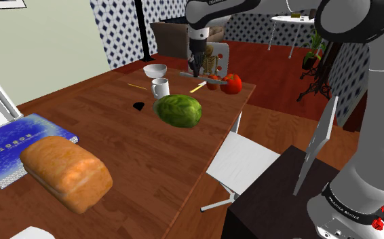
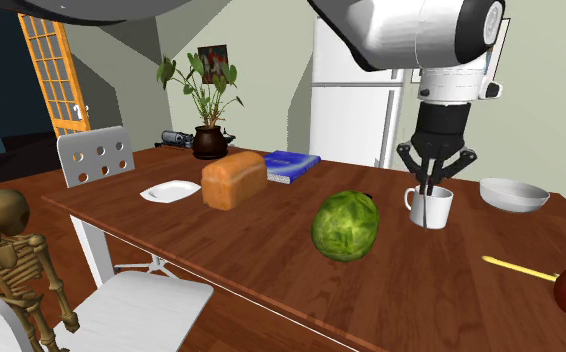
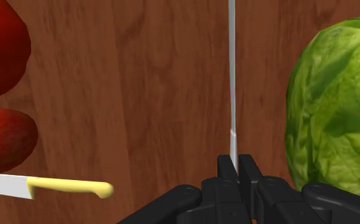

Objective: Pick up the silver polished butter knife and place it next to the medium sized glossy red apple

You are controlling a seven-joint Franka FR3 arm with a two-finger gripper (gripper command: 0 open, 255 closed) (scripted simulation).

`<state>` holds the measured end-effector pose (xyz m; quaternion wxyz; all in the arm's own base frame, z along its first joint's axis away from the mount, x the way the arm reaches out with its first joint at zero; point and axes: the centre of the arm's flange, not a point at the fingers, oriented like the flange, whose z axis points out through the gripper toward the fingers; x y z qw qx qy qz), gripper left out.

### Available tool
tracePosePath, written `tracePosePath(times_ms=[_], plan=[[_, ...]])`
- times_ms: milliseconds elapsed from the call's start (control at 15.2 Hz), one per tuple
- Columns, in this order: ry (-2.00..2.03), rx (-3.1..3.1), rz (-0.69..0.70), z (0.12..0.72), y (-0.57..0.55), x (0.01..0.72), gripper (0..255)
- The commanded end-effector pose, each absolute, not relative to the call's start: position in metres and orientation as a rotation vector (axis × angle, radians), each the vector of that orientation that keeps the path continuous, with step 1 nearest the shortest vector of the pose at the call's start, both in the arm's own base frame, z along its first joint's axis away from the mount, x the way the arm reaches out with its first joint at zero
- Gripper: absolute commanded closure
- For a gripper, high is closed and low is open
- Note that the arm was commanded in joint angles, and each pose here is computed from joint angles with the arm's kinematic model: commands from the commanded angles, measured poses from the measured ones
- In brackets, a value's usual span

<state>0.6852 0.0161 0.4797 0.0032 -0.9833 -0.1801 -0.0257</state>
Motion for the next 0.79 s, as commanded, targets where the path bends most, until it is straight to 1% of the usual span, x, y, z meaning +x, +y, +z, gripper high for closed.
tracePosePath(times_ms=[0,264,726], plan=[[-0.567,-3.082,-0.081,0.480,-0.013,0.691,255],[-0.567,-3.082,-0.081,0.480,-0.075,0.705,255],[-0.567,-3.082,-0.081,0.443,-0.075,0.705,255]])
